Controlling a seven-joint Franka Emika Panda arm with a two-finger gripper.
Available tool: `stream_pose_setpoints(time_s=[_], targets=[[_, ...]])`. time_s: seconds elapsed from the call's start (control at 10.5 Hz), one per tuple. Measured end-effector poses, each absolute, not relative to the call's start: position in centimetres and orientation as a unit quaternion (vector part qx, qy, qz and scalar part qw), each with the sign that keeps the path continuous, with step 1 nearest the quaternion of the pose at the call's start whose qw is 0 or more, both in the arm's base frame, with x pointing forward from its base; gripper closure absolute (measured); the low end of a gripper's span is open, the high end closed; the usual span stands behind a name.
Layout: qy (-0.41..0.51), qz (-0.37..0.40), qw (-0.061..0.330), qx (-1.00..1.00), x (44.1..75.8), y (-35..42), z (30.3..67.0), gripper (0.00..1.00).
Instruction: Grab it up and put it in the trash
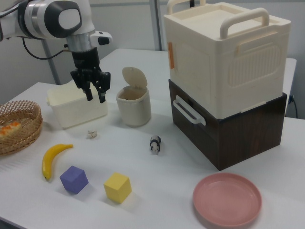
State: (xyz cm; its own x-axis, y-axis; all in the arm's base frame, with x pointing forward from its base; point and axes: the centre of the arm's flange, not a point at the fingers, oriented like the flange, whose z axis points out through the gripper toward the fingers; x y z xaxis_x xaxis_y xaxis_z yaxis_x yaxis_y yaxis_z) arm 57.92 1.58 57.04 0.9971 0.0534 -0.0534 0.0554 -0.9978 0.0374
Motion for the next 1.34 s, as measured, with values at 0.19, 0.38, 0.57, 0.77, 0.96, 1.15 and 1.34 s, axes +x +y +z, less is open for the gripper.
stream_pose_setpoints(time_s=[0.19,0.38,0.57,0.77,0.96,1.15,1.34], targets=[[0.034,0.017,0.008,0.999,59.3,1.9,57.3,0.74],[0.032,0.07,-0.016,0.997,61.4,2.5,57.9,0.76],[0.029,0.13,-0.025,0.991,63.9,3.0,58.4,0.85],[0.03,0.2,-0.023,0.979,66.9,4.2,57.9,0.92],[0.006,0.264,-0.026,0.964,70.1,5.3,57.0,0.95],[-0.005,0.323,-0.029,0.946,73.1,6.1,55.9,0.95],[-0.002,0.38,-0.033,0.924,75.0,7.8,54.6,0.96]])
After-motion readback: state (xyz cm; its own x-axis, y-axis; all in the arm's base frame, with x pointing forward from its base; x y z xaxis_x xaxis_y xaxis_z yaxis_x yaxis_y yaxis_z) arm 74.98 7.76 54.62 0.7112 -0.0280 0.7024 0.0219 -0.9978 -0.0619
